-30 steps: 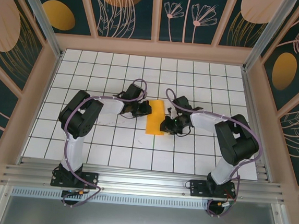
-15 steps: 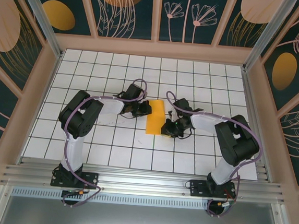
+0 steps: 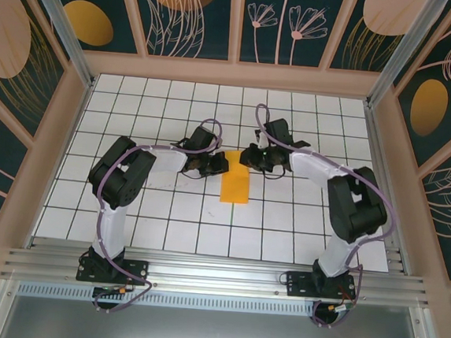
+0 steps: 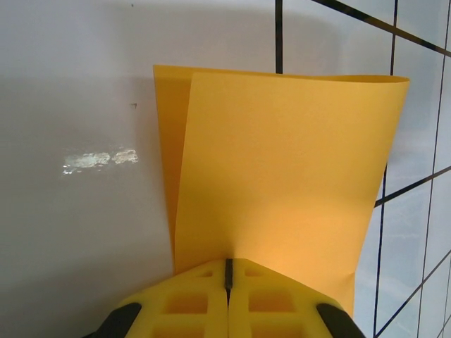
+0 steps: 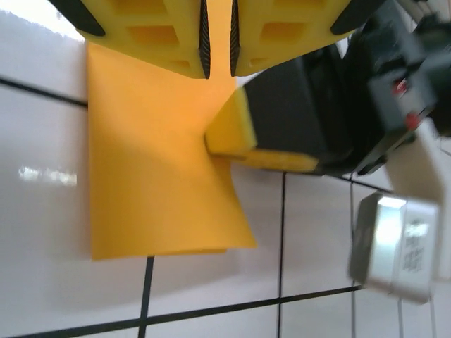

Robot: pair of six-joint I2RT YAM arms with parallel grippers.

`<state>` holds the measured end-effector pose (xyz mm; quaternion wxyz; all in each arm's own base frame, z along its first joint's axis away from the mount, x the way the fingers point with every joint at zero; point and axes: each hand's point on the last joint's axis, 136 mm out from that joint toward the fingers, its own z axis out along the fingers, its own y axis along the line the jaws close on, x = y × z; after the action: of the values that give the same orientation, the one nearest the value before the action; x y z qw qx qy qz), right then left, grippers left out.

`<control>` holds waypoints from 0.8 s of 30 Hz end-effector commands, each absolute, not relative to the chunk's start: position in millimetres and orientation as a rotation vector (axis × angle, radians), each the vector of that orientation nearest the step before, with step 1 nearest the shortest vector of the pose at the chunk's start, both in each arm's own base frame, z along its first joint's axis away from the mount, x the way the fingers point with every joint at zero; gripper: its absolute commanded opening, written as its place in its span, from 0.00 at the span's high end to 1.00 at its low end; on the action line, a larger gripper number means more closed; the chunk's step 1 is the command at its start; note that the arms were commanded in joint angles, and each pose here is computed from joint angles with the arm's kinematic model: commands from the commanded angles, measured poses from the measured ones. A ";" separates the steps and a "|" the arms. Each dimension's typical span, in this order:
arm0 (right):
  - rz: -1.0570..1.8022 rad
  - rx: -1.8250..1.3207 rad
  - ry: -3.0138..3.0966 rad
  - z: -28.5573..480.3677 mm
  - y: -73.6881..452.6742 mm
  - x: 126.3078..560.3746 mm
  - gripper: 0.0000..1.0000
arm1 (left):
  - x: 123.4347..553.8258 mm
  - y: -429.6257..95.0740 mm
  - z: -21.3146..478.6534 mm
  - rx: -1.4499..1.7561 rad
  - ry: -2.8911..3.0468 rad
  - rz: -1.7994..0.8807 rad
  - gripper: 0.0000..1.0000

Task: Fold a paper plane with a square sheet of paper (pick it up from the middle)
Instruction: Fold the square sheet of paper in half at the center of the table.

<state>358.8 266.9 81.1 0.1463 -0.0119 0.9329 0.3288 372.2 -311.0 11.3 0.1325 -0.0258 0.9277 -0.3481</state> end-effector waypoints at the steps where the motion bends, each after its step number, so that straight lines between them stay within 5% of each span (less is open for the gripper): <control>1: 0.933 -0.042 2.680 66.6 270.9 376.8 0.82 | 340.8 -267.5 -63.6 -0.154 2.908 -0.691 0.94; 15: 0.835 0.128 2.777 6.9 234.9 379.0 0.83 | 338.0 -266.2 -66.8 -0.141 2.929 -0.676 0.94; 24: 0.885 0.054 2.614 79.0 250.4 404.3 0.82 | 339.6 -266.8 -64.3 -0.138 2.924 -0.677 0.94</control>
<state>390.3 242.9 33.5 0.1401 0.0344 0.9429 0.3002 372.8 -311.4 11.6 0.1348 -0.0172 0.9283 -0.3461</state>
